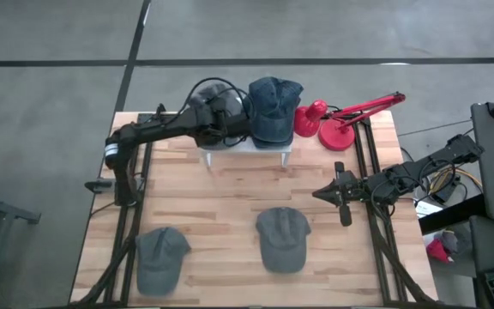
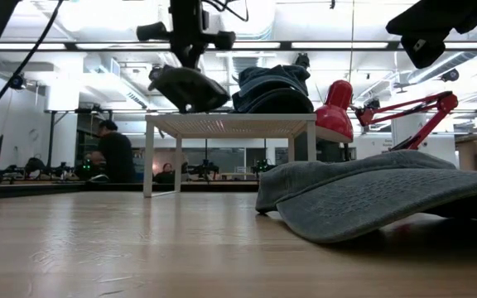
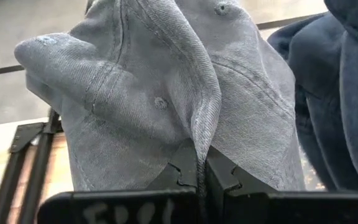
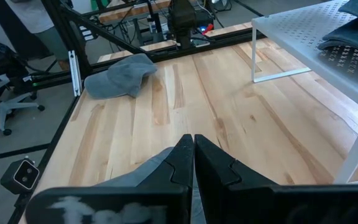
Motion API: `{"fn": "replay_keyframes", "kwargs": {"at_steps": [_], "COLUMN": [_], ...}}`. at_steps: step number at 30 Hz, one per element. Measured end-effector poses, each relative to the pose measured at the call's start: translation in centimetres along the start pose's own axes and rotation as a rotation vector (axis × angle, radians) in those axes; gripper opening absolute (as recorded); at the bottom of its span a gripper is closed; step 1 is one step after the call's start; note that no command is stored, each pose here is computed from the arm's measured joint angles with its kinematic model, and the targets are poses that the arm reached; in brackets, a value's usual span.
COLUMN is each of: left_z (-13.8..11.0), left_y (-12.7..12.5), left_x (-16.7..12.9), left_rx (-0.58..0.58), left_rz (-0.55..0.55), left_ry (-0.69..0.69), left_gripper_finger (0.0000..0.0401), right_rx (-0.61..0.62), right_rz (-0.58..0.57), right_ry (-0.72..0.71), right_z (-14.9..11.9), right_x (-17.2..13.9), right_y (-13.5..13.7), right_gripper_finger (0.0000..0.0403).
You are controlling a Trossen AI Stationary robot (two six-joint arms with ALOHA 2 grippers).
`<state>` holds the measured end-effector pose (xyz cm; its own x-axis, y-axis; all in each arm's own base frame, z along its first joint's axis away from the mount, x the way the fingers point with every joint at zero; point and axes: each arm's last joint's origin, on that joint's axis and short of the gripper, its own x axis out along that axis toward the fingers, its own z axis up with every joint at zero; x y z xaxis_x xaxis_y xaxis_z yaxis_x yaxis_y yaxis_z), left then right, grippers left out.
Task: Pick & Place hat
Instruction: Put the top gray cap on the shelf
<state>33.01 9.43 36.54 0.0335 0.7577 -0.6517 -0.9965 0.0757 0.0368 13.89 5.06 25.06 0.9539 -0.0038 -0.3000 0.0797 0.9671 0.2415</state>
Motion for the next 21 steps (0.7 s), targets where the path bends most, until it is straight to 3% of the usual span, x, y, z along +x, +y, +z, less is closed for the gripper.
{"fn": "replay_keyframes", "kwargs": {"at_steps": [21], "left_z": [0.4], "left_y": [-0.9], "left_x": [2.6], "left_rx": [-0.032], "left_rz": [-0.086], "left_ry": [0.048], "left_gripper_finger": [0.0000], "right_rx": [0.001], "right_rz": [0.001], "right_ry": [-0.002], "right_z": [0.0], "right_x": [0.0], "right_y": [0.0], "right_gripper_finger": [0.0013]}}
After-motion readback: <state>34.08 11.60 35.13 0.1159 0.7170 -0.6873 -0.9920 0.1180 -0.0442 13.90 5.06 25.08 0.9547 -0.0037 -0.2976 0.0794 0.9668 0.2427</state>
